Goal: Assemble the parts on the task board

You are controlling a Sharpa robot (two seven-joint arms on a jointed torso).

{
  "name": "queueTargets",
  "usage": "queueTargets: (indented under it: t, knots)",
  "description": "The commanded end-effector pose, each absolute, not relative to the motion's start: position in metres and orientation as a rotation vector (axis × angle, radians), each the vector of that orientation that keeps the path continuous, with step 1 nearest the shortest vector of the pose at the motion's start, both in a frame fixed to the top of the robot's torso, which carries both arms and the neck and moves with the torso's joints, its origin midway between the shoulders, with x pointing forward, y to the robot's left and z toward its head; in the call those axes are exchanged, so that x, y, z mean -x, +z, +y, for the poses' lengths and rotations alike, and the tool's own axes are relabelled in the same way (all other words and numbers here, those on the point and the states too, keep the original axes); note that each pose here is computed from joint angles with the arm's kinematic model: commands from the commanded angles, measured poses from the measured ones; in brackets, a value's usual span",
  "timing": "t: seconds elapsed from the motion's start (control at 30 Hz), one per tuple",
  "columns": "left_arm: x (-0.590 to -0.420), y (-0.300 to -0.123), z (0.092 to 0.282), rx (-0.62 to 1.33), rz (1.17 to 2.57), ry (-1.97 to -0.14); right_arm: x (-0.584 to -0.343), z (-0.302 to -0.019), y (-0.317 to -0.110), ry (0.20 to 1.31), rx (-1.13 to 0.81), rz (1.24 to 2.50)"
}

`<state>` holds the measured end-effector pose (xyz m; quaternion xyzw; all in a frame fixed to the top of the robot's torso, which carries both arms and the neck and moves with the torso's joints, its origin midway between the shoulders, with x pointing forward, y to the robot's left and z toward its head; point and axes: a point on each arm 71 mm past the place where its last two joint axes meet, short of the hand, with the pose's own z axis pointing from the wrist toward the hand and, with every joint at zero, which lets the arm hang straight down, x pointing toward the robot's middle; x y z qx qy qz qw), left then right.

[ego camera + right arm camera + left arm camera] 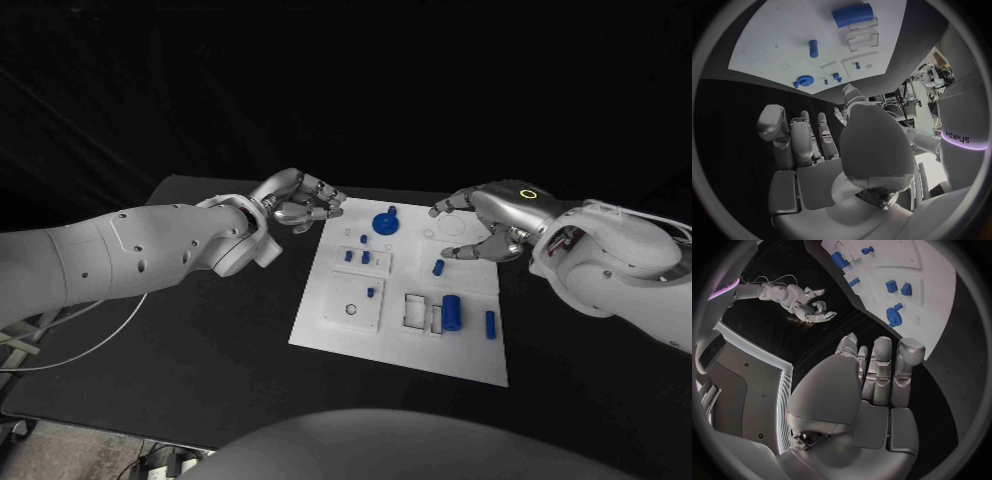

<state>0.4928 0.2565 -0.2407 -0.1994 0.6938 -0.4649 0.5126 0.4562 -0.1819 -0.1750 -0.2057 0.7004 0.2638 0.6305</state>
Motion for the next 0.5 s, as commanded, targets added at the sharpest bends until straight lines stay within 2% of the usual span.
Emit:
queueTargets:
  t: [0.03,0.23,0.5]
  knots:
    - [-0.491,-0.241,0.251,0.465,1.666,-1.144,-0.460,-0.192,-0.179,0.611,0.420,1.644]
    - [-0.488,-0.242,0.247,0.461,1.670,-1.156,-0.465,-0.203,-0.200,0.563,0.422,1.686]
    - [-0.487,-0.242,0.248,0.463,1.673,-1.155,-0.470,-0.199,-0.226,0.557,0.435,1.724]
